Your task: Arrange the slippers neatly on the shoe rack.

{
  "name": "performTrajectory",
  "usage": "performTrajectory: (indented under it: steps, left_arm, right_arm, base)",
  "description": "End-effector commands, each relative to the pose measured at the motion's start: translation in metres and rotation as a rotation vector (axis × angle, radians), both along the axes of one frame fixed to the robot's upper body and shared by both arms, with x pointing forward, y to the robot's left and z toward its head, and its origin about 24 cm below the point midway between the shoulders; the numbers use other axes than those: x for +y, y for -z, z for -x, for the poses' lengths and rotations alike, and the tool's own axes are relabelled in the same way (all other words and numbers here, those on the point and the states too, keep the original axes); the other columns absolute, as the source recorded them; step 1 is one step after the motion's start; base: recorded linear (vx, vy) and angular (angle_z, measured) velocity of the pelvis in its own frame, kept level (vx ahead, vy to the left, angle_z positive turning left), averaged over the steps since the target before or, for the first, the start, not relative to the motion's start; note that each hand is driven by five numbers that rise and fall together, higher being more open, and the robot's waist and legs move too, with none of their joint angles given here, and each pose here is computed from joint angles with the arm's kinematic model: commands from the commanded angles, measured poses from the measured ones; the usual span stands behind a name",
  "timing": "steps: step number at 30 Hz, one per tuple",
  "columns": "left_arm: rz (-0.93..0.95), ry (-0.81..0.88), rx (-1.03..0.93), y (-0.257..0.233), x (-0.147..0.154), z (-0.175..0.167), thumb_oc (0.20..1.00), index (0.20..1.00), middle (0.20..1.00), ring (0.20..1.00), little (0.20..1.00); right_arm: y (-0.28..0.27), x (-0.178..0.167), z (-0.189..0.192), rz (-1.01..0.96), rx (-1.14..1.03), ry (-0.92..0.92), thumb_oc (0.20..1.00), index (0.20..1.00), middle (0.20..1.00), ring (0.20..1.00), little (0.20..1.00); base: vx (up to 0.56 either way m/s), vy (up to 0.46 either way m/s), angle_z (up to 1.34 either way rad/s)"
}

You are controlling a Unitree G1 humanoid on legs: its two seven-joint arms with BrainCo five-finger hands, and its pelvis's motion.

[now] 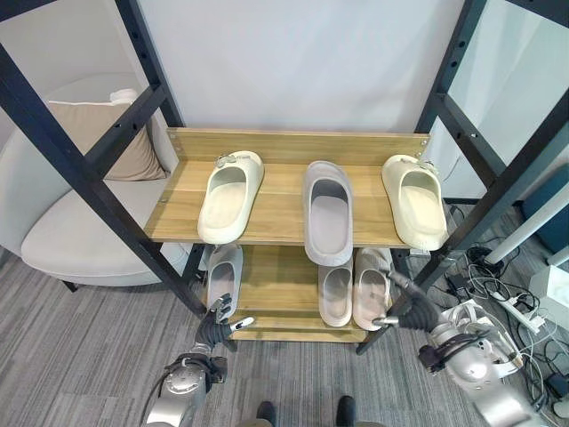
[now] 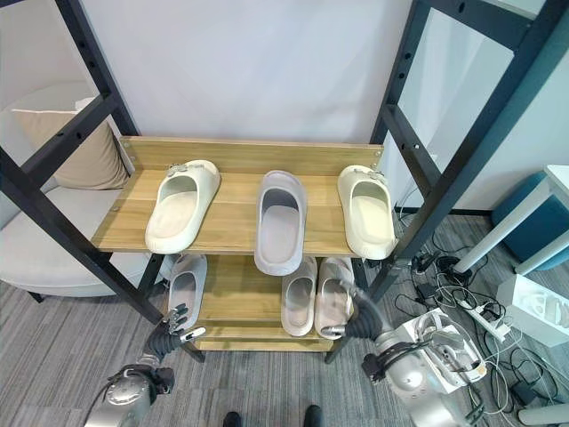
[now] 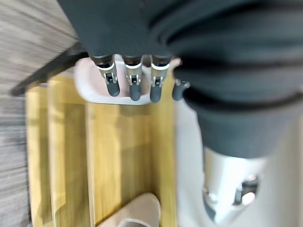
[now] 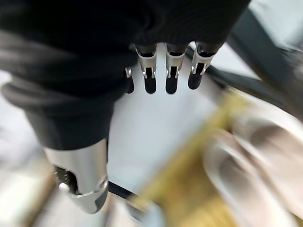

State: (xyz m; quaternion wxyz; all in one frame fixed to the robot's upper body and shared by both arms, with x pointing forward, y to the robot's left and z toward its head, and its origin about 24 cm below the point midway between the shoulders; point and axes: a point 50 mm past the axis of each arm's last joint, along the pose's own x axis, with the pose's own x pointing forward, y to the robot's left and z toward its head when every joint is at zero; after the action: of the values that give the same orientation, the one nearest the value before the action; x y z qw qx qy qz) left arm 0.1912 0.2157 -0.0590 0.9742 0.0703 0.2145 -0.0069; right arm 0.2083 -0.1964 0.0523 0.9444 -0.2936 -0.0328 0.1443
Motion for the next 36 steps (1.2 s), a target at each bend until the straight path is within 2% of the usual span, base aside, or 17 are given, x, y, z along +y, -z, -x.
performTrajectory:
  steps: [1, 5, 8, 13, 21, 29, 36]
  left_arm:
    - [-0.035, 0.053, -0.110, -0.017, 0.001, -0.023, 1.000, 1.000, 1.000, 1.000, 1.000]
    - [-0.024, 0.069, -0.117, -0.017, -0.005, -0.025, 1.000, 1.000, 1.000, 1.000, 1.000]
    - [-0.004, 0.100, -0.150, -0.023, -0.016, -0.030, 1.000, 1.000, 1.000, 1.000, 1.000]
    - [0.022, 0.146, -0.187, -0.029, -0.032, -0.038, 1.000, 1.000, 1.000, 1.000, 1.000]
    - [0.068, 0.172, -0.198, -0.033, -0.050, -0.048, 1.000, 1.000, 1.000, 1.000, 1.000]
    - [0.072, 0.178, -0.159, -0.026, -0.048, -0.042, 1.000, 1.000, 1.000, 1.000, 1.000]
    - [0.055, 0.158, -0.158, -0.027, -0.042, -0.042, 1.000, 1.000, 1.000, 1.000, 1.000]
  right_arm:
    - [-0.022, 0.015, -0.008, -0.173, -0.070, -0.118, 1.000, 1.000, 1.000, 1.000, 1.000]
    - [-0.045, 0.023, -0.010, -0.256, -0.151, -0.176, 1.000, 1.000, 1.000, 1.000, 1.000]
    - [-0.085, 0.029, -0.021, -0.275, -0.354, -0.187, 1.000, 1.000, 1.000, 1.000, 1.000]
    - [-0.101, 0.025, -0.047, -0.126, -0.499, -0.068, 1.000, 1.000, 1.000, 1.000, 1.000]
    - [-0.087, 0.029, -0.104, 0.142, -0.466, 0.099, 1.000, 1.000, 1.000, 1.000, 1.000]
    - [-0.082, 0.032, -0.123, 0.125, -0.421, 0.168, 1.000, 1.000, 1.000, 1.000, 1.000]
    - [-0.103, 0.039, -0.139, 0.157, -0.495, 0.227, 1.000, 1.000, 1.000, 1.000, 1.000]
  base:
    - [-0.01, 0.008, -0.15]
    - [0.00, 0.003, -0.04]
    - [0.00, 0.000, 0.00]
    - [0.00, 0.000, 0.00]
    - [0.01, 0.011, 0.06]
    - [0.02, 0.022, 0.08]
    - [0.03, 0.039, 0.08]
